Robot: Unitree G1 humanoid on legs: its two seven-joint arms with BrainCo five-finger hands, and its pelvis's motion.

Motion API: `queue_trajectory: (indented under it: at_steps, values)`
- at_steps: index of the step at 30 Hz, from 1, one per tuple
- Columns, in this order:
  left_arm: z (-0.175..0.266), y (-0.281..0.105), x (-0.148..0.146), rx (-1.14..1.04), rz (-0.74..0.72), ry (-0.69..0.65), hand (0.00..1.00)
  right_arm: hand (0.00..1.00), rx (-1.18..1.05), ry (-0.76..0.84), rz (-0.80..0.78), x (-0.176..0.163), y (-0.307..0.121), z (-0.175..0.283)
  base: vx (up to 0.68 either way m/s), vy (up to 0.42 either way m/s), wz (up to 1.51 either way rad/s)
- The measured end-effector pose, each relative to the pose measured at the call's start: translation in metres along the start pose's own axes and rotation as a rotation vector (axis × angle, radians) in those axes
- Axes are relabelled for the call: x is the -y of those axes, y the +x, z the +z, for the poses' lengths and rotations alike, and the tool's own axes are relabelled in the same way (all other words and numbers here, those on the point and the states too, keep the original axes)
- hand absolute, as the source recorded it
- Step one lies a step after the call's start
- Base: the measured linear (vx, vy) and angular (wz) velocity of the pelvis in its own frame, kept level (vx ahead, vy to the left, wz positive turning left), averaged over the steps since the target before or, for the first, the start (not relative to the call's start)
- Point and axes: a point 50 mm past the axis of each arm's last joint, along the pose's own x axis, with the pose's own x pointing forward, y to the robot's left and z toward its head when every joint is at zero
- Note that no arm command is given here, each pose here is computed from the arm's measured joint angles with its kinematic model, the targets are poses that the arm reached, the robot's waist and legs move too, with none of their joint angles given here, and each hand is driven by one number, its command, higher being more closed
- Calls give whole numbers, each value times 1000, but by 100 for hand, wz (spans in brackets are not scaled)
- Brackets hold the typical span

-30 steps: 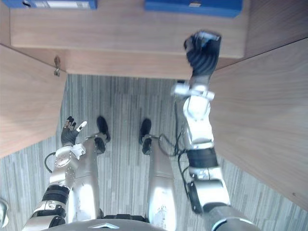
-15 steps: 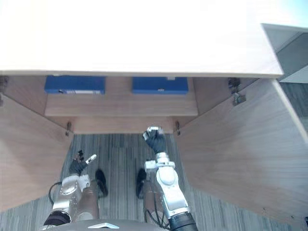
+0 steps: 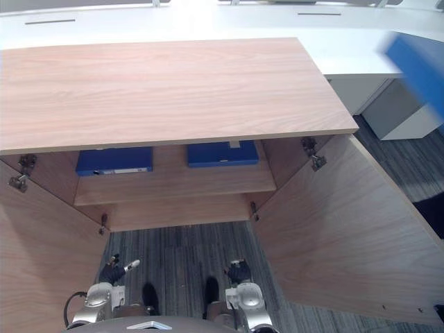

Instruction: Walk over to the cabinet, pick up the folder, carry it to the office cabinet, place the folder inside the office cabinet, then close the office cabinet door

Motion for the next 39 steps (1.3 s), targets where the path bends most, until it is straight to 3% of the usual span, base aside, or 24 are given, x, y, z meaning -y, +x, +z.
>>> queue_trajectory:
  at_steps: [6, 17, 28, 34, 39]
  values:
    - [-23, -4, -2, -99, 2, 31, 0, 0, -186, 165, -111, 17, -6, -36, -53, 53, -12]
    - [-33, -6, -4, -148, 10, 32, 0, 0, -325, 421, -219, 21, -13, -60, 16, 30, 1]
    - [-26, -4, 0, -118, 1, 74, 0, 0, -354, 479, -248, 23, -15, -66, 0, 0, 0]
    - [30, 3, 19, 133, -86, 246, 0, 0, -351, 471, -242, 23, -15, -65, 0, 0, 0]
    - [108, -18, 37, 510, -191, 325, 0, 0, -341, 456, -228, 21, -14, -63, 0, 0, 0]
